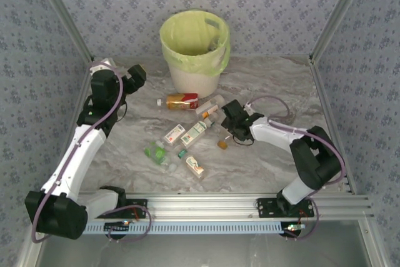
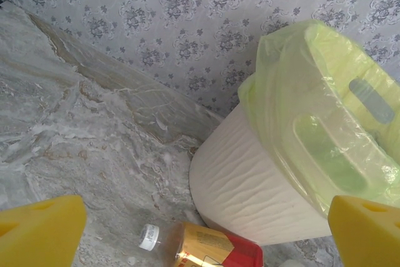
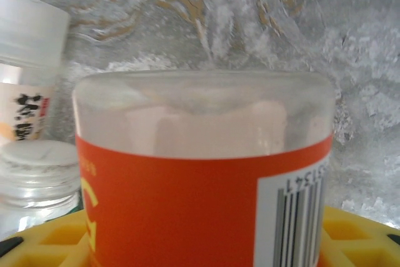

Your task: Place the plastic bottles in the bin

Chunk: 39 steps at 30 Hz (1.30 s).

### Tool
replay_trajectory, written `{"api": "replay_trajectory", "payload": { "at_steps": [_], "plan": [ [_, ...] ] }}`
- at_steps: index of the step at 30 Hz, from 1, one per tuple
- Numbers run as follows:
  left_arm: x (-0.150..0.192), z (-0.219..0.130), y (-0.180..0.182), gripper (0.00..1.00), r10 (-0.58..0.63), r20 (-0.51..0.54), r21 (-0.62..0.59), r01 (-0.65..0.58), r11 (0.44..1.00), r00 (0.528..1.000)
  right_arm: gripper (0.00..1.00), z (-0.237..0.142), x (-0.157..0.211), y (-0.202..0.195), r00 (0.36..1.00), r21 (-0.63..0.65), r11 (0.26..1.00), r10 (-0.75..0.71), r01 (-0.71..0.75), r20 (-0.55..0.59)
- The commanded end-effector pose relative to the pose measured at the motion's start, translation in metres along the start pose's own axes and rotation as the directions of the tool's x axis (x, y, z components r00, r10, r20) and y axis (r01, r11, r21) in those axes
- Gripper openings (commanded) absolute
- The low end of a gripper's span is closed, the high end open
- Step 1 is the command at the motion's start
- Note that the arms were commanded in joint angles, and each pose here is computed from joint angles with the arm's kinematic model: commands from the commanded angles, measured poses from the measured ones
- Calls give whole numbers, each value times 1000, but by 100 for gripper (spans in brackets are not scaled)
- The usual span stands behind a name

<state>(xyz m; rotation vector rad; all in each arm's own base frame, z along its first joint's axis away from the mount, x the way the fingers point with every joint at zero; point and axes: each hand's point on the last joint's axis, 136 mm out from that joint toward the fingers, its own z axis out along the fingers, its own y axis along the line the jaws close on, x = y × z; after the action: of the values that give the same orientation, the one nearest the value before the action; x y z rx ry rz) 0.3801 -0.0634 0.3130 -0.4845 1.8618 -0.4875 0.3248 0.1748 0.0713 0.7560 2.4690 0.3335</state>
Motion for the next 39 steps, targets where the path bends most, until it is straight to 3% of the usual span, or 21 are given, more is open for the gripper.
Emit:
{"api": "replay_trajectory", "payload": {
  "at_steps": [1, 11, 17, 23, 31, 34, 39],
  "plan": [
    [3, 3, 7, 100, -10, -5, -23, 10, 1000, 1000, 44, -27, -25, 8, 992, -28, 998, -51, 55, 115],
    [16, 13, 16, 100, -14, -45, -55, 12, 998, 999, 44, -122, -91, 75, 896, -235, 928, -176, 289, 407],
    [23, 13, 22, 99, -18, -68, -68, 14, 998, 998, 44, -172, -119, 135, 819, -363, 813, -223, 456, 528],
    [31, 10, 28, 99, -28, -94, -80, 20, 997, 995, 44, -211, -150, 197, 781, -478, 677, -238, 560, 578],
    [42, 0, 42, 100, -36, -123, -118, 21, 993, 992, 46, -218, -191, 251, 740, -483, 614, -267, 624, 617],
    [44, -3, 47, 100, -40, -129, -131, 23, 991, 991, 46, -202, -214, 262, 710, -442, 642, -235, 626, 664],
    [45, -9, 53, 99, -46, -133, -147, 26, 989, 990, 46, -177, -238, 286, 711, -427, 655, -248, 623, 658]
  ]
}}
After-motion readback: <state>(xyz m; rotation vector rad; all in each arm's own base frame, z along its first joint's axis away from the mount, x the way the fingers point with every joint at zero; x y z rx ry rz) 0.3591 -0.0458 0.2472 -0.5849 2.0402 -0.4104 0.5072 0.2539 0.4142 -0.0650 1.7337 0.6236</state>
